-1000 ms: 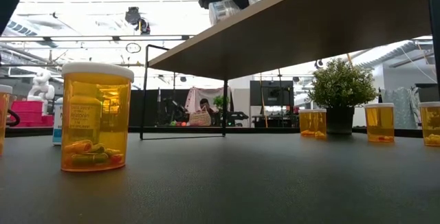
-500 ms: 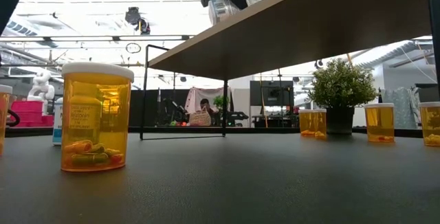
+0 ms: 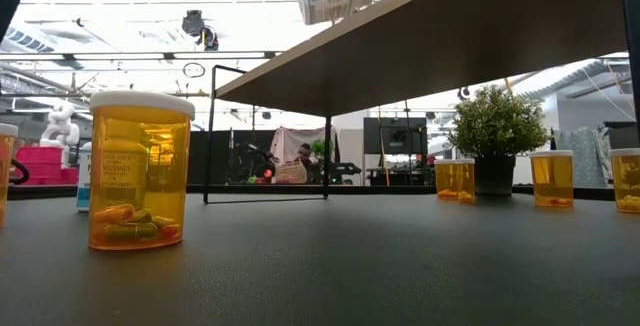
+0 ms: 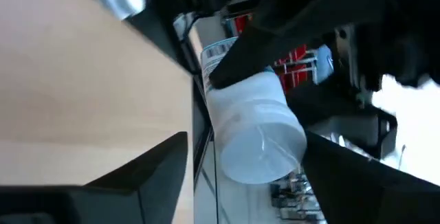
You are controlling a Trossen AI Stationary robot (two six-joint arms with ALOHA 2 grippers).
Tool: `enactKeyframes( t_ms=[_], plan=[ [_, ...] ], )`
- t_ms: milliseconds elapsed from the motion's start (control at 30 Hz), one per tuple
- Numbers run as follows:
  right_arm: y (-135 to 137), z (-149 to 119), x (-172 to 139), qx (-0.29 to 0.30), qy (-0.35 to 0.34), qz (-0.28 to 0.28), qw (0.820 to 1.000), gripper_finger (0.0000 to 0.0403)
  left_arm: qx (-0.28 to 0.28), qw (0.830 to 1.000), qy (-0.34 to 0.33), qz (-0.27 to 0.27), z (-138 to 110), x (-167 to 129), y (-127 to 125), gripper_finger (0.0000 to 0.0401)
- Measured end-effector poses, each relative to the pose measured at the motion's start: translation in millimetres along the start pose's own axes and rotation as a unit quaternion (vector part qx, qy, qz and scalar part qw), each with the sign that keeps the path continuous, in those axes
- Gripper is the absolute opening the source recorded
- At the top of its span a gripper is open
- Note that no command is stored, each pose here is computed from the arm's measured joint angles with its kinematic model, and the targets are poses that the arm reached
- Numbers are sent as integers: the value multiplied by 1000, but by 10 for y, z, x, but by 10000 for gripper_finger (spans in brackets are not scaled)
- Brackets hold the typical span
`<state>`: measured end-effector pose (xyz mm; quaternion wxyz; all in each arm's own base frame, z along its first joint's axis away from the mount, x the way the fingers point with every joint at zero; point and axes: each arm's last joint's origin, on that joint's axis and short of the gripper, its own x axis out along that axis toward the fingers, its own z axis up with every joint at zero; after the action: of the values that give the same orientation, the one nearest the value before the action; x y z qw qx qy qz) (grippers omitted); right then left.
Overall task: Pick and place medicine bottles onto shelf by color
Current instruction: Put the top white pill bottle on the shelf
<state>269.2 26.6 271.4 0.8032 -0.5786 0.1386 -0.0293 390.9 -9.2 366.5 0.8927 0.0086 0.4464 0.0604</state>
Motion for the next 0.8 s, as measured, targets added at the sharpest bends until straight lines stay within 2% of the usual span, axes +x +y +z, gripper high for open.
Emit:
enactKeyframes(
  t_ms=[167,300,500,667,800],
  plan=[
    [-86,7,-57,124,-9,-25,992,314,-2,999,-37,36,-4,-305,0,238],
    [-185,-8,-92,244,-27,-54,968,325,-17,993,-83,79,23,-518,-14,234],
    [-302,-112,-68,335,-46,-85,937,322,-17,979,-148,140,113,-590,-156,234],
    [-393,-315,-16,415,-102,-48,903,319,-11,968,-180,172,144,-523,-274,235],
    [-443,-520,12,469,-132,0,873,318,-6,961,-181,211,13,-389,-299,229]
  ],
)
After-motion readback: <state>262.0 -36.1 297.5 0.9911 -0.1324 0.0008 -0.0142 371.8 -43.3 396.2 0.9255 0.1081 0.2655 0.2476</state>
